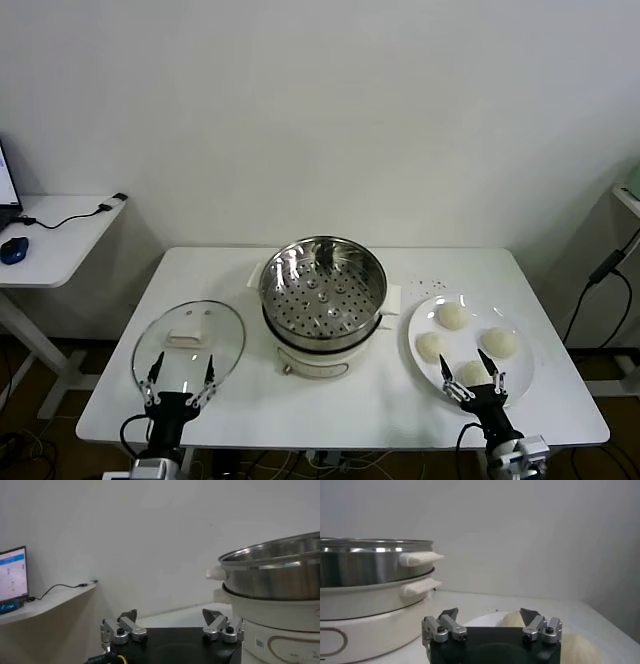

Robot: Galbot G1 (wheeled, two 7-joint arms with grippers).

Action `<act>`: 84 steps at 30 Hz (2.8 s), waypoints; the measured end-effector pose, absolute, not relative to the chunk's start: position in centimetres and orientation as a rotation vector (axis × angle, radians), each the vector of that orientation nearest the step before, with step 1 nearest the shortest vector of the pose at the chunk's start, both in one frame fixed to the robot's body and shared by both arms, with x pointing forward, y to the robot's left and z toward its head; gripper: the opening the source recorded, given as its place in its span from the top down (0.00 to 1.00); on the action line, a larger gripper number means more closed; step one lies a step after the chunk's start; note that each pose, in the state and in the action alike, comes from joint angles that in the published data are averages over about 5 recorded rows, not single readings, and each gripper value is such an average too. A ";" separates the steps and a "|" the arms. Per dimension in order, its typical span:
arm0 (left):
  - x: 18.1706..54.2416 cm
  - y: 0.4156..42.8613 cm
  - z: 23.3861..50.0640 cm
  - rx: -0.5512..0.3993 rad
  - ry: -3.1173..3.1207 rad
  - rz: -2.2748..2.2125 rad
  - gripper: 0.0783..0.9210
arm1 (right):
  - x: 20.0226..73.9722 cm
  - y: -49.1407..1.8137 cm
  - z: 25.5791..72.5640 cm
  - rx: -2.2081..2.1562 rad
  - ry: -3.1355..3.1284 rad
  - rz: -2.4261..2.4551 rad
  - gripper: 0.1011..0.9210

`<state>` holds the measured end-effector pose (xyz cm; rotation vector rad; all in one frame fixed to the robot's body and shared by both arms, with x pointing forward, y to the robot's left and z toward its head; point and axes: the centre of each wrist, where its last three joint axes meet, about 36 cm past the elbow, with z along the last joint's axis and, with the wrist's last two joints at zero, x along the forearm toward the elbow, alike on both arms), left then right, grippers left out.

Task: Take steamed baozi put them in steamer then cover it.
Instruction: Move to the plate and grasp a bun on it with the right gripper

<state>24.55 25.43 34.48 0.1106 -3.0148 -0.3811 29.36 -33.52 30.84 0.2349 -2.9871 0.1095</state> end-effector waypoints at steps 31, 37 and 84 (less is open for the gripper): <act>24.4 25.4 34.5 0.096 -3.020 -0.418 0.12 | 55.4 -48.4 47.5 1.089 -1.899 1.152 0.12; 24.5 25.6 34.2 0.098 -3.012 -0.418 0.12 | 60.1 -47.1 48.9 1.157 -1.715 1.196 0.12; 23.7 26.1 32.8 0.115 -2.981 -0.417 0.12 | 70.3 -38.9 45.2 1.261 -1.338 1.294 0.30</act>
